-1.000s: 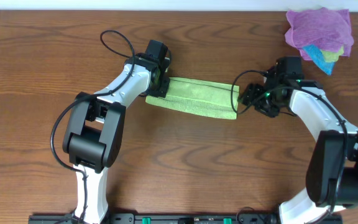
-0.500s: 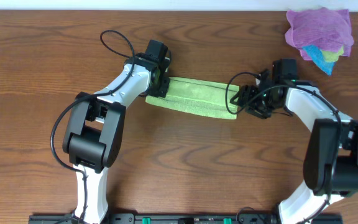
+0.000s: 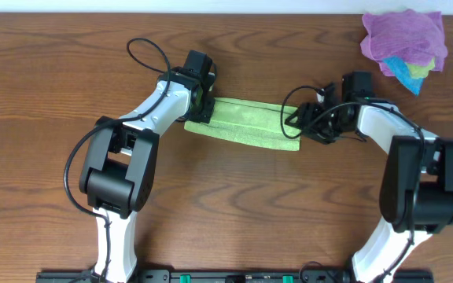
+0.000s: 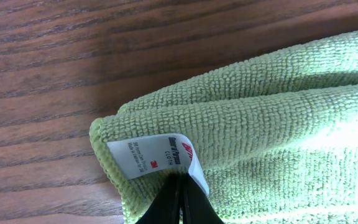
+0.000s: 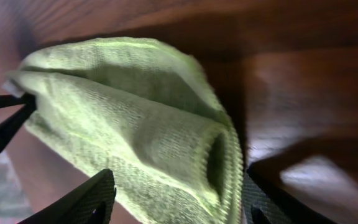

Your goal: Fold the cloth

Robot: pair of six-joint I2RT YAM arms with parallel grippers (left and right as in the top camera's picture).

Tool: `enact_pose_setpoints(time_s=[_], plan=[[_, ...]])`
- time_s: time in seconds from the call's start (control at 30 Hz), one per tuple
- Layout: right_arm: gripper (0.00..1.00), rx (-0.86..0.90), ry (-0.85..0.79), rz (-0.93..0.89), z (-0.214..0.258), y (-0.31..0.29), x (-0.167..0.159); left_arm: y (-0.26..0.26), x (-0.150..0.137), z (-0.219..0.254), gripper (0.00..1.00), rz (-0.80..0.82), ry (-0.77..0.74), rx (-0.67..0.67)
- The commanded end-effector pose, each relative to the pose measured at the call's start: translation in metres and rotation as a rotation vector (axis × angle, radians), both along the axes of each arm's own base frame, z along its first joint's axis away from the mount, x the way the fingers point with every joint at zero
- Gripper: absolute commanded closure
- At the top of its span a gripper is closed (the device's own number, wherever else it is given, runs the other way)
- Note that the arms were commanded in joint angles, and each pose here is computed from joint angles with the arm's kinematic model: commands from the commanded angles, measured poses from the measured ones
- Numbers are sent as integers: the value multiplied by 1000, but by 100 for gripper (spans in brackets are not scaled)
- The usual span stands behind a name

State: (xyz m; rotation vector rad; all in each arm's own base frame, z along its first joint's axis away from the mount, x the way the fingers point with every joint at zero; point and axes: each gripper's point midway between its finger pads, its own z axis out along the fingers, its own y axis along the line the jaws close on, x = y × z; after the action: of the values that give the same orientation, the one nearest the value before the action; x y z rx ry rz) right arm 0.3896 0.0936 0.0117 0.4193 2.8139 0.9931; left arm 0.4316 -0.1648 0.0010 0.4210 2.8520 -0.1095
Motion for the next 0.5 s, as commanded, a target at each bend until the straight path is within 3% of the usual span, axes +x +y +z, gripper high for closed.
enact_pose_setpoints(time_s=[0.0, 0.13, 0.23, 0.33, 0.47], plan=[[35, -48, 122, 18, -46, -2, -25, -1, -5, -16, 94, -2, 39, 9], [49, -54, 102, 30, -47, 2, -22, -1, -5, -16, 94, -1, 39, 9], [78, -73, 98, 27, -48, 0, -21, -1, -5, -16, 94, -1, 39, 9], [99, -81, 92, 26, -49, -1, -19, -1, -5, -16, 94, -1, 39, 10], [99, -83, 79, 25, -45, -2, -15, -1, -6, -16, 94, -1, 42, 11]])
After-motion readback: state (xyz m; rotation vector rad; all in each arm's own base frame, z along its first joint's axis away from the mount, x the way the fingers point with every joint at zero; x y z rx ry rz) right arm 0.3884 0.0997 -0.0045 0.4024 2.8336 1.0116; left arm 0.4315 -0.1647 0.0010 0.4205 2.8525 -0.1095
